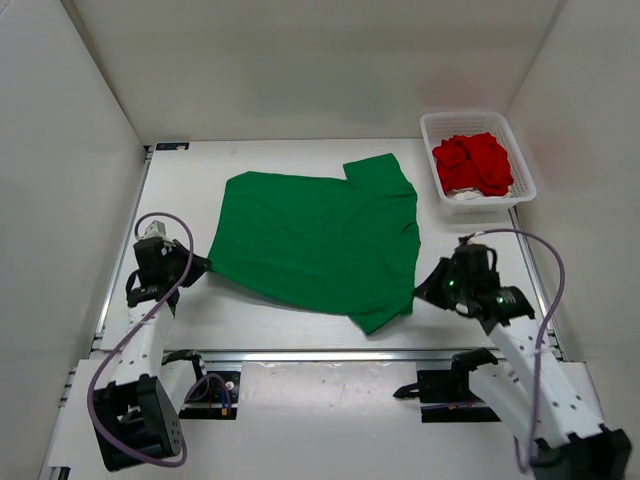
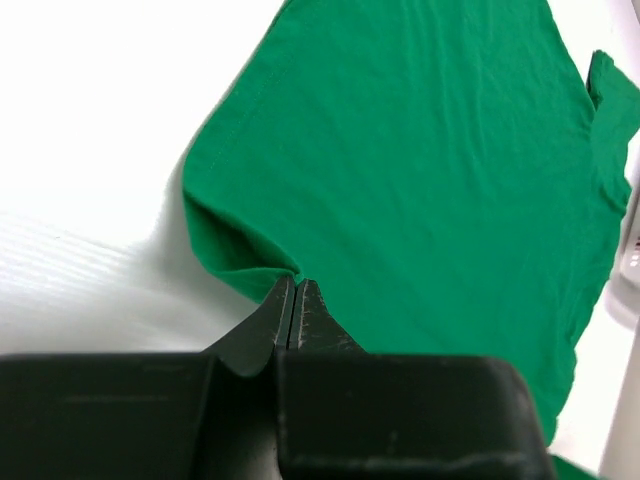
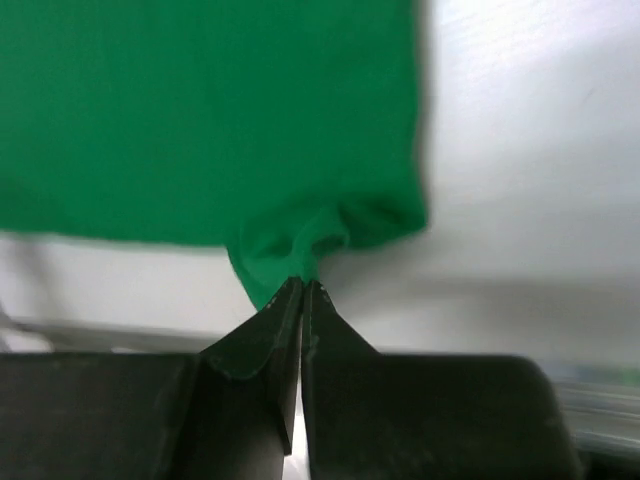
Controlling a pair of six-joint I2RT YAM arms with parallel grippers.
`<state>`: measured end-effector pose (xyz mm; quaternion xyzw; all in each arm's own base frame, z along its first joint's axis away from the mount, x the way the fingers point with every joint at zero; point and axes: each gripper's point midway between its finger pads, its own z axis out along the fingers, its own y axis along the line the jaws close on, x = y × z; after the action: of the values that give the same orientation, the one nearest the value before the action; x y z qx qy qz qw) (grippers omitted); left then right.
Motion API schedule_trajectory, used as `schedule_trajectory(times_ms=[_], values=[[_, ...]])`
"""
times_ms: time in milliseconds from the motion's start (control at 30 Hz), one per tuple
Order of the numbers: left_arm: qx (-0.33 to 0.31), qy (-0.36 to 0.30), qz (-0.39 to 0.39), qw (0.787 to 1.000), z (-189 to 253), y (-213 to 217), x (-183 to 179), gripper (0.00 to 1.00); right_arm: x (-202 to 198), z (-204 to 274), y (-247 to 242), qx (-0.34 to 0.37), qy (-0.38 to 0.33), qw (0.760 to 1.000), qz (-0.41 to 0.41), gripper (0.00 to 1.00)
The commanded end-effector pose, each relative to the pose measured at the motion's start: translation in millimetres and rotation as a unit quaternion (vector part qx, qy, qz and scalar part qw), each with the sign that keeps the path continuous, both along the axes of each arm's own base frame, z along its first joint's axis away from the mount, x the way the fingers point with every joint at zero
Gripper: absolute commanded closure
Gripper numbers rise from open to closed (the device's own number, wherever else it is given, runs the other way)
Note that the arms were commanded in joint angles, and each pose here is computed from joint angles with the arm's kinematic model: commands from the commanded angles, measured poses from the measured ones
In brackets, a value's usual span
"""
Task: Fold and stack the t-shirts
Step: Grap the side of the flattened tshirt closest away from the robot with both arms, then fold the flattened tshirt in 1/3 of the way
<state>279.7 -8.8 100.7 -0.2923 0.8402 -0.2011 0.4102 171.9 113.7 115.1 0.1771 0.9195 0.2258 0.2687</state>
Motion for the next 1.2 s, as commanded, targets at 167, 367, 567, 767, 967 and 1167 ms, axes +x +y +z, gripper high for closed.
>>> schedule_trajectory(times_ms=[167, 367, 567, 767, 967, 1167], values=[[-0.03, -0.023, 0.036, 0.999, 3, 2, 37, 1.0, 103, 25, -29, -0.011, -0.093, 0.995, 0.019, 1.0], [-0.035, -0.008, 0.038, 0.999, 0, 1, 66, 1.0, 165, 28, -16, -0.025, -0.094, 0.995, 0.02, 1.0], [-0.037, 0.0, 0.041, 0.998, -6, 2, 94, 1.0, 206, 18, -14, -0.029, -0.082, 0.996, 0.022, 1.0], [-0.047, 0.025, 0.058, 0.997, -26, 15, 105, 1.0, 231, 2, -19, -0.025, -0.063, 0.997, 0.022, 1.0], [-0.047, 0.02, 0.069, 0.996, -24, 24, 116, 1.0, 243, -1, -38, -0.026, -0.063, 0.998, 0.003, 1.0], [-0.057, -0.01, 0.086, 0.995, -17, 30, 119, 1.0, 245, -5, -65, -0.029, -0.058, 0.998, -0.028, 1.0]])
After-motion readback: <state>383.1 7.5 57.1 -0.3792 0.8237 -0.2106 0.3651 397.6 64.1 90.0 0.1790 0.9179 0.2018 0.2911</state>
